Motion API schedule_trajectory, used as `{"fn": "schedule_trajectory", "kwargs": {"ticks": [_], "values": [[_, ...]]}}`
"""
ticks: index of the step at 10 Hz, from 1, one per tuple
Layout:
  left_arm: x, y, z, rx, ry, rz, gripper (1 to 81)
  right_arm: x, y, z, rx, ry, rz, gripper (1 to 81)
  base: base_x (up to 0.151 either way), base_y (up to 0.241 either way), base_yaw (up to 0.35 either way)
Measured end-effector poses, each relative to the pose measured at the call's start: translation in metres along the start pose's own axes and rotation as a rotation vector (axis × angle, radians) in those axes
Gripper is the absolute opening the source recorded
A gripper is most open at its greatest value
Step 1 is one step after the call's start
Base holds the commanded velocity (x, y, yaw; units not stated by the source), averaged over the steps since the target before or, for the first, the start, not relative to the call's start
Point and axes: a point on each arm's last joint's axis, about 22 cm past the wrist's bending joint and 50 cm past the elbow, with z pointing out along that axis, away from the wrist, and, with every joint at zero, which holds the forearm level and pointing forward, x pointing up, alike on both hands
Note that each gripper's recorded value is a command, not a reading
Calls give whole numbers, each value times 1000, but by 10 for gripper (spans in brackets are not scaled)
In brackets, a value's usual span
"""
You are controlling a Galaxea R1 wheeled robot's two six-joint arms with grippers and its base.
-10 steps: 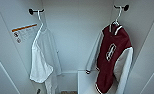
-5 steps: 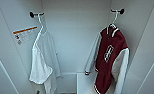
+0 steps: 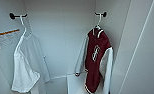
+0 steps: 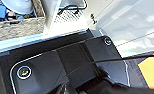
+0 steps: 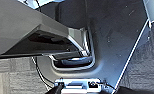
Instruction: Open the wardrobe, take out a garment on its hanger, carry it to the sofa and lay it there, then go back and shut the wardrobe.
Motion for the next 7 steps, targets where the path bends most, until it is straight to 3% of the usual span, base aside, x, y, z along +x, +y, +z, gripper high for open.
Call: {"fn": "schedule_trajectory", "kwargs": {"ticks": [2,4,7], "values": [[45,0,4,-5,13,44,811,-1,-3,1,3,13,21,811,0,0,0],[66,-6,0,-3,9,39,811,0,-3,1,3,13,18,811,0,0,0],[147,1,-19,-44,87,77,811,1,-3,1,3,15,16,811,0,0,0]]}}
